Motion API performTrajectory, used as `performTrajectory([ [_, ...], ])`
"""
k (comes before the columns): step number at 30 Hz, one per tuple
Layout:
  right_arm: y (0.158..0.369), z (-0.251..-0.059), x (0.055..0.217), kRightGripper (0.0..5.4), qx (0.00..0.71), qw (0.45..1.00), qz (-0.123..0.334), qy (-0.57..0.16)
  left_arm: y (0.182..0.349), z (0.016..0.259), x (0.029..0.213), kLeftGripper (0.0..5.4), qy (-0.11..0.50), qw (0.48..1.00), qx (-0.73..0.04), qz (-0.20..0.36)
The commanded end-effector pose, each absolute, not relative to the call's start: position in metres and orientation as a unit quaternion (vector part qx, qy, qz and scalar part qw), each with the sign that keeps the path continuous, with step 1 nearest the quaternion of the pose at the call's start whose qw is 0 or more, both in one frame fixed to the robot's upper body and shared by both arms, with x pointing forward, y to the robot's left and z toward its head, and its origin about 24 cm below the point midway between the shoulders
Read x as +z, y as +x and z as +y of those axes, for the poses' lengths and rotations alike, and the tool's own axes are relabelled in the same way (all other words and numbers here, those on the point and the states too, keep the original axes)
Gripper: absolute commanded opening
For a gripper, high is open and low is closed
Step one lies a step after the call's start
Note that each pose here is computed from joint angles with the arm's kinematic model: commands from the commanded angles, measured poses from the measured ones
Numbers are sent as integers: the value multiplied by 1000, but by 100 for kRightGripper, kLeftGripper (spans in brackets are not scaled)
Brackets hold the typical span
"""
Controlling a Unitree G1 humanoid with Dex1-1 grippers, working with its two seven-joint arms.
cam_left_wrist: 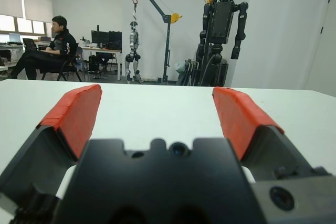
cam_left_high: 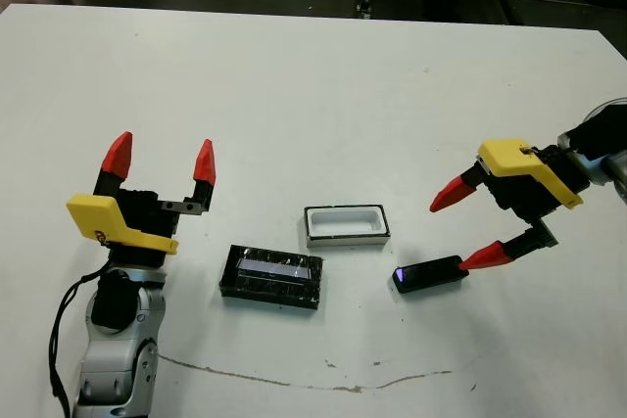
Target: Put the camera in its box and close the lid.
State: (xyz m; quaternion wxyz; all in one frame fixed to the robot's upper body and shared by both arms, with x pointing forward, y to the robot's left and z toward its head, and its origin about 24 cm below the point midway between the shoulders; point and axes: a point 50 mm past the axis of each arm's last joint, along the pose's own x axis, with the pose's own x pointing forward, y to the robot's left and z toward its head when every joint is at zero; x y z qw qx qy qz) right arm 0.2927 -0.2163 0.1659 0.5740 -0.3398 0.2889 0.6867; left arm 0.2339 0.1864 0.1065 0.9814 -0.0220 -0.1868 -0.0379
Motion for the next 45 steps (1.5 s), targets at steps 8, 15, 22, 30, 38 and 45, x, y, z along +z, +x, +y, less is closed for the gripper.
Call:
performTrajectory([
  [8,284,-215,159,536,699,549,278,-364,233,188,103,540,-15,983,-34,-180],
  [15,279,-217,149,536,706,548,282,-348,233,188,103,540,-22,983,-35,-178],
  [22,271,-216,140,536,704,538,296,-356,232,189,102,540,-21,983,-35,-179],
  [30,268,-218,130,477,704,539,305,-348,232,188,102,540,-20,983,-36,-179],
  [38,271,-217,119,391,706,526,305,-364,231,186,101,540,-27,983,-37,-175],
  [45,273,-218,113,312,703,531,304,-363,231,185,101,540,-26,983,-37,-176],
])
